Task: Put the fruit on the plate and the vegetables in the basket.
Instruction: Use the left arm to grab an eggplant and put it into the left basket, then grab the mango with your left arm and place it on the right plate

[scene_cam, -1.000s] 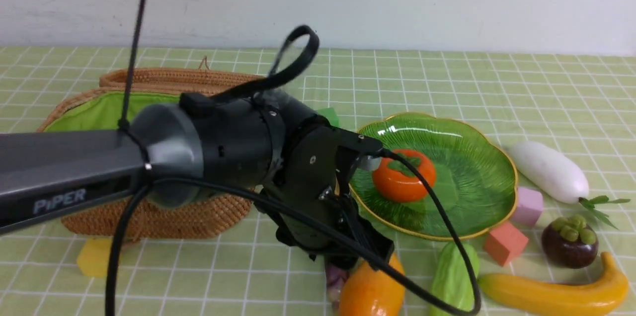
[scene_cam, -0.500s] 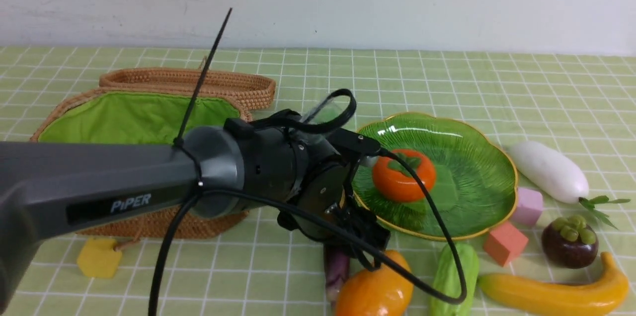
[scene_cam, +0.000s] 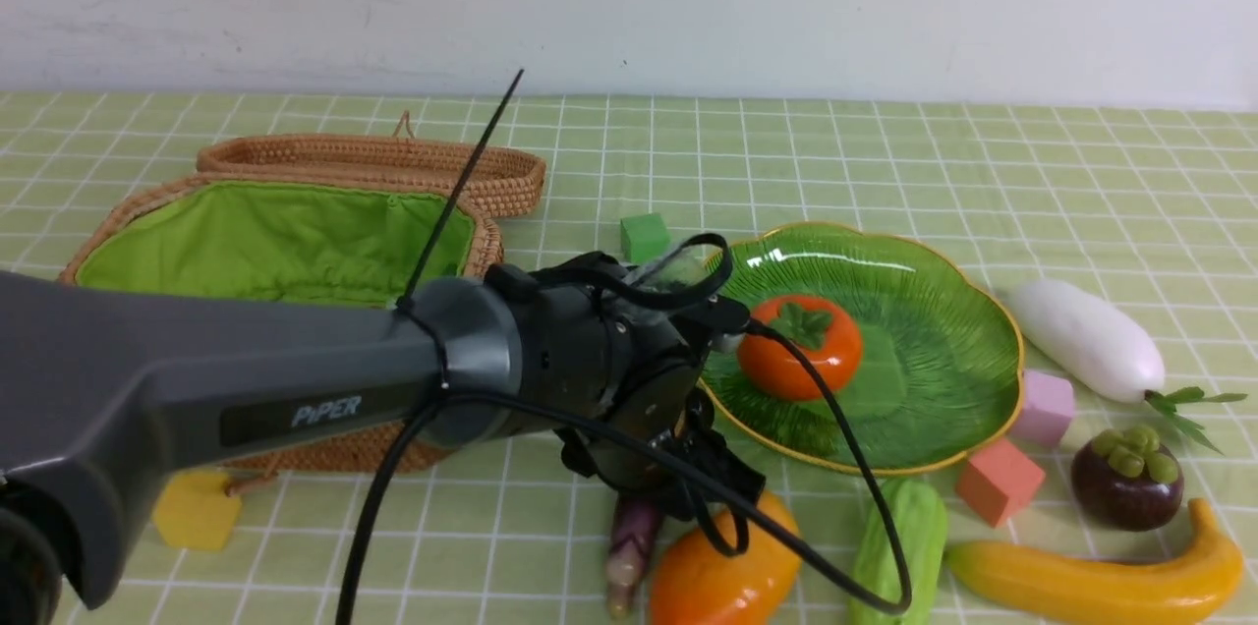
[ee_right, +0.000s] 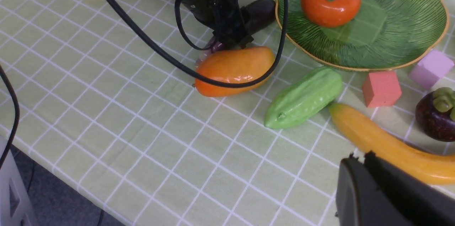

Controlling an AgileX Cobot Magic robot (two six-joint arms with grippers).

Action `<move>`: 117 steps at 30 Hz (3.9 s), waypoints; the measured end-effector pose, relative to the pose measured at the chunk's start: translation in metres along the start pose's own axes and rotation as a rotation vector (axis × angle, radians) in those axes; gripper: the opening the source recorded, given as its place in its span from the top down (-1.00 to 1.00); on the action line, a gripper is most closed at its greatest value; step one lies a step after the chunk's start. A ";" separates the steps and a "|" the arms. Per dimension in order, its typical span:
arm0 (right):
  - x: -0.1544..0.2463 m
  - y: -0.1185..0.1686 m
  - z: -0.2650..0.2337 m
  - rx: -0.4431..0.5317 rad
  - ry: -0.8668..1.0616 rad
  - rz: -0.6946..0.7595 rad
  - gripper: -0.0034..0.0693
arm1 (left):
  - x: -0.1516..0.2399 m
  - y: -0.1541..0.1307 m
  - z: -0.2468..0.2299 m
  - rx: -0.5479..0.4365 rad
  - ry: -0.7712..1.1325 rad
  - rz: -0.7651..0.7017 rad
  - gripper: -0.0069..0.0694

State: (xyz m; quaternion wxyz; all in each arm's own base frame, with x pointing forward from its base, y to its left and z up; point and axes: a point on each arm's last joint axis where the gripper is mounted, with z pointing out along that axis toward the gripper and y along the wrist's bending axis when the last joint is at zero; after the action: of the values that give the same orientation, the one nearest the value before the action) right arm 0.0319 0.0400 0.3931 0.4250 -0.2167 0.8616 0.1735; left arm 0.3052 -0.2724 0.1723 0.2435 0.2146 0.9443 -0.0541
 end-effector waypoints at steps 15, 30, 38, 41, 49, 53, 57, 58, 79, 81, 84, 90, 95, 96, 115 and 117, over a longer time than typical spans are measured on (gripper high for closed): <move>-0.011 0.003 -0.001 -0.028 -0.127 -0.096 0.81 | -0.014 0.015 -0.074 -0.075 -0.015 0.024 -0.13; -0.047 0.022 0.004 -0.283 -0.440 -0.369 0.83 | -0.019 0.051 -0.213 -0.169 -0.293 0.415 -0.13; -0.048 0.023 0.004 -0.290 -0.447 -0.371 0.84 | -0.024 0.124 -0.209 -0.302 -0.212 0.440 -0.13; -0.048 0.023 0.004 -0.290 -0.448 -0.371 0.84 | -0.024 0.152 -0.205 -0.304 -0.201 0.472 -0.13; -0.048 0.023 0.004 -0.290 -0.448 -0.371 0.84 | -0.023 0.202 -0.169 -0.317 -0.072 0.634 -0.13; -0.048 0.023 0.004 -0.290 -0.448 -0.371 0.84 | -0.025 0.209 -0.150 -0.316 -0.046 0.698 -0.13; -0.048 0.023 0.004 -0.291 -0.447 -0.371 0.84 | -0.026 0.210 -0.144 -0.313 -0.049 0.708 -0.13; -0.048 0.023 0.004 -0.291 -0.447 -0.371 0.84 | -0.026 0.210 -0.144 -0.314 -0.052 0.709 -0.13; -0.047 0.021 0.005 -0.270 -0.432 -0.383 0.82 | -0.028 0.195 -0.176 -0.224 -0.213 0.530 -0.36; -0.047 0.021 0.005 -0.270 -0.430 -0.377 0.82 | -0.029 0.189 -0.187 -0.176 -0.272 0.446 -0.15; -0.046 0.019 0.006 -0.259 -0.405 -0.334 0.82 | -0.028 0.162 -0.213 -0.020 -0.376 0.254 0.54; -0.042 0.013 0.009 -0.209 -0.343 -0.254 0.82 | -0.014 0.096 -0.213 0.192 -0.255 0.203 0.85; -0.039 0.011 0.011 -0.194 -0.295 -0.202 0.82 | 0.006 0.048 -0.199 0.191 -0.149 0.258 0.85; -0.038 0.011 0.011 -0.196 -0.278 -0.195 0.82 | 0.011 0.036 -0.197 0.193 -0.134 0.275 0.85; -0.016 0.009 0.010 -0.166 -0.065 -0.089 0.82 | 0.029 -0.057 -0.104 0.182 0.068 0.367 -0.54; -0.015 0.009 0.009 -0.163 -0.067 -0.091 0.82 | 0.028 -0.061 -0.093 0.185 0.060 0.368 -0.80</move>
State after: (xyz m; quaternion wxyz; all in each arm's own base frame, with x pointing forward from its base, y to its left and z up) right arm 0.0416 0.0554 0.4010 0.4419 -0.2836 0.8192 0.2306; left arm 0.2167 -0.2973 0.2399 0.2004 0.4067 0.8869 -0.0889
